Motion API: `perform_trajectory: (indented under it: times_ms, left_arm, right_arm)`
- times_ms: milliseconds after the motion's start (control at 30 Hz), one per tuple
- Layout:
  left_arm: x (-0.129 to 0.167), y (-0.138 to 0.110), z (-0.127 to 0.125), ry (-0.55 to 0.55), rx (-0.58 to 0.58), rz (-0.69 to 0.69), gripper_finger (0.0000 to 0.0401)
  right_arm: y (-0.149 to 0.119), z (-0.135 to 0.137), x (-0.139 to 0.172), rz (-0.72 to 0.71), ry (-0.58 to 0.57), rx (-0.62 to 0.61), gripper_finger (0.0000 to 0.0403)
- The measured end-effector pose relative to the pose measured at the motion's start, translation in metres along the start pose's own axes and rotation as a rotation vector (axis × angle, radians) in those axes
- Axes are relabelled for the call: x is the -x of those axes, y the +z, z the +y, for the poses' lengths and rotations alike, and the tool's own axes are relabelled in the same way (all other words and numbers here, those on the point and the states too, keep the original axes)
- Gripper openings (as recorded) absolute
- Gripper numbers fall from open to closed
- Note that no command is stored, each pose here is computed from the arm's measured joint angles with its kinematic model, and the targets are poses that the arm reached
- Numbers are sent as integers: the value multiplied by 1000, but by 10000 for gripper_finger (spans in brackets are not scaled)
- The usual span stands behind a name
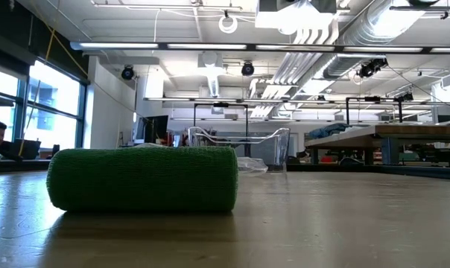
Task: Roll bandage
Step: Roll the blue bandage
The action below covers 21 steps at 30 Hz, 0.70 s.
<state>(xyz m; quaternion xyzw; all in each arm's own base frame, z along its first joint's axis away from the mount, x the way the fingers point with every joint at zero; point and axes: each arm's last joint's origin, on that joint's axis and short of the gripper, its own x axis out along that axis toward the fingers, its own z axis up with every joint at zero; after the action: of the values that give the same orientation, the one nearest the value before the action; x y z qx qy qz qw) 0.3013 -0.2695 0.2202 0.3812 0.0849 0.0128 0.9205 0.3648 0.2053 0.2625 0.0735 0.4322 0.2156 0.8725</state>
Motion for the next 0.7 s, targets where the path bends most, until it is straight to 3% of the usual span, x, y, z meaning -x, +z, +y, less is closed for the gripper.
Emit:
perform_trajectory:
  times_ms: [267, 500, 700]
  left_arm:
    - [1, 0, -1, 17, 4, 18, 53]
    - [5, -2, -5, 5, 5, 38, 104]
    - [7, -4, -8, -2, 45, 71, 117]
  right_arm:
    - [0, 0, 0, -7, -21, 7, 212]
    - [-3, 4, -1, -9, -63, 12, 136]
    - [-4, 5, -1, -16, -109, 14, 66]
